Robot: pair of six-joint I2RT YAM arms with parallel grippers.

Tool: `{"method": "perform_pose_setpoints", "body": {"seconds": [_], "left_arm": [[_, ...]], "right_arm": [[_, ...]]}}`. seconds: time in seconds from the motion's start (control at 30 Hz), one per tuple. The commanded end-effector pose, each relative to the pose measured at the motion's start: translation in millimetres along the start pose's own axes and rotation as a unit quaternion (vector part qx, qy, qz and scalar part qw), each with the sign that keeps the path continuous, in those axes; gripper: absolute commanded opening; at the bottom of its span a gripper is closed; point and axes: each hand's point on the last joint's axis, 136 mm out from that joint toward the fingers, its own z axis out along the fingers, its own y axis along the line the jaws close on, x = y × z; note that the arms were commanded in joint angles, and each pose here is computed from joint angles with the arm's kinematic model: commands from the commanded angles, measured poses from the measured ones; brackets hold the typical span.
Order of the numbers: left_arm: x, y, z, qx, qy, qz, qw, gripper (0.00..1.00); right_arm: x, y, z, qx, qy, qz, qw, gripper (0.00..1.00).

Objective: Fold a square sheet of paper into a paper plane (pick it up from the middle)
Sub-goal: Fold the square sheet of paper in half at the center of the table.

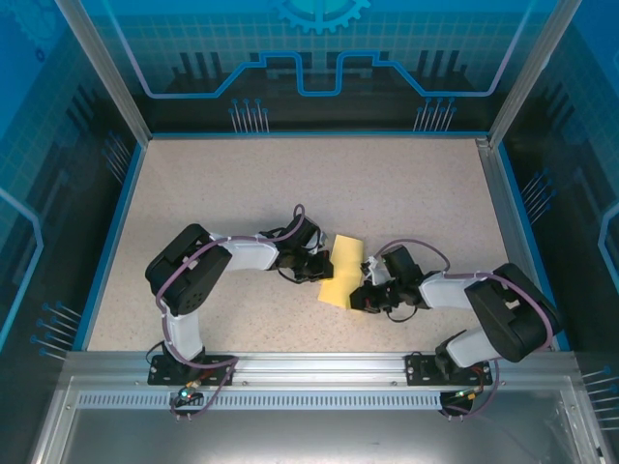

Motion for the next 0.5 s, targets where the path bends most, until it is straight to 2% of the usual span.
{"method": "perform_pose_setpoints", "body": {"seconds": [0.0, 0.1, 0.23, 0.47], "left_arm": [[19, 36, 8, -0.069, 0.027, -0.020, 0.997, 0.00], [19, 36, 8, -0.070, 0.027, -0.020, 0.997, 0.00], [20, 37, 9, -0.070, 0.028, -0.020, 0.997, 0.00], [19, 35, 8, -0.070, 0.029, -0.020, 0.997, 0.00]], "right_arm": [[-9, -4, -15, 0.010, -0.024, 0.015, 1.000, 0.08], [-32, 10, -35, -0.001, -0.065, 0.003, 0.998, 0.08], [-55, 5, -48, 0.018, -0.102, 0.004, 0.995, 0.09], [-72, 7, -35, -0.018, -0.096, 0.008, 0.995, 0.09]]}}
